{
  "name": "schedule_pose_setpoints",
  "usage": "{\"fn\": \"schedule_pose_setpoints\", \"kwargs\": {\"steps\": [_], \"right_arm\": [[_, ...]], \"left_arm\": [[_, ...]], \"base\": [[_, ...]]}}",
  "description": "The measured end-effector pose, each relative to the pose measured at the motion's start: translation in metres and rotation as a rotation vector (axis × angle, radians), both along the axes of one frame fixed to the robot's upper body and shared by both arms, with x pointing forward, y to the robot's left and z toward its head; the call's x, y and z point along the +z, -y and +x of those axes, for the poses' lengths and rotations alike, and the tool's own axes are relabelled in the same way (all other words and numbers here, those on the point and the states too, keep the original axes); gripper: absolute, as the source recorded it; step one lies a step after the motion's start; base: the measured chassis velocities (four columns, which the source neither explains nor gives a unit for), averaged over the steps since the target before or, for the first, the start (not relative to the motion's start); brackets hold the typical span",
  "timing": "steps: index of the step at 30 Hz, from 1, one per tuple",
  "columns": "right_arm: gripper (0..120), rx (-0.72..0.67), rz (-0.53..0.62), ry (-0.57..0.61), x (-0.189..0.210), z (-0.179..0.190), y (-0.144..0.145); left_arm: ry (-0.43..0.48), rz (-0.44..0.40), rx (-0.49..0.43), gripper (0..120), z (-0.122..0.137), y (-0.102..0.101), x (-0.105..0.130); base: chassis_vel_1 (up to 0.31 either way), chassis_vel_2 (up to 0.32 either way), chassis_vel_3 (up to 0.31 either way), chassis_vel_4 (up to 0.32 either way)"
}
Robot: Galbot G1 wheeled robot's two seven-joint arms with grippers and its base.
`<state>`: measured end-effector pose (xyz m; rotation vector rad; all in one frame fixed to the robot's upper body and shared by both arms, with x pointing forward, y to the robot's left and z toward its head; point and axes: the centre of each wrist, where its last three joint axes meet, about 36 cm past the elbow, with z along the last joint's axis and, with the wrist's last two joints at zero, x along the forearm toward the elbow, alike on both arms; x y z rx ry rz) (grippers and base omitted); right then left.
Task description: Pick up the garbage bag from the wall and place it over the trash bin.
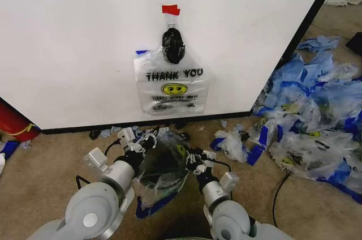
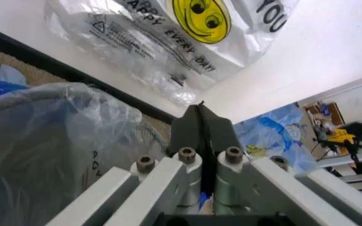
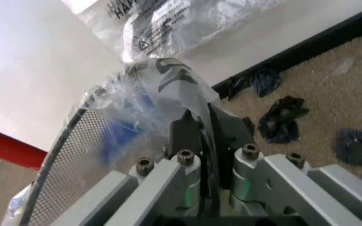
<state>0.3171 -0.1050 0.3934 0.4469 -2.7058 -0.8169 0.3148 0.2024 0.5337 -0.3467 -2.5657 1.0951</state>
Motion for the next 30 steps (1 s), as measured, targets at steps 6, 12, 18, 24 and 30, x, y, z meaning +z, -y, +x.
{"fn": "schedule_pose_setpoints", "kwargs": {"steps": [6,12,18,24,30], "right_arm": [[0,-0.003,-0.001,-0.016,-0.008,-0.001,-0.002],[0,-0.008,-0.021,-0.019,-0.016,-0.001,-0.004],[0,-0.011,-0.034,-0.018,-0.022,0.0,-0.006],[1,-0.012,-0.045,-0.009,-0.025,-0.002,-0.009],[15,-0.004,-0.053,0.006,-0.026,-0.007,-0.008]], "left_arm": [[-0.007,-0.003,0.004,0,0.0,0.001,-0.003],[-0.013,0.0,0.008,0,-0.002,0.001,-0.006],[-0.017,0.004,0.014,0,-0.005,0.001,-0.009],[-0.02,0.006,0.018,3,-0.007,0.001,-0.011],[-0.019,0.008,0.022,10,-0.008,0.0,-0.011]], "base": [[0.0,0.0,0.0,0.0],[0.0,0.0,0.0,0.0],[0.0,0.0,0.0,0.0],[0.0,0.0,0.0,0.0],[0.0,0.0,0.0,0.0]]}}
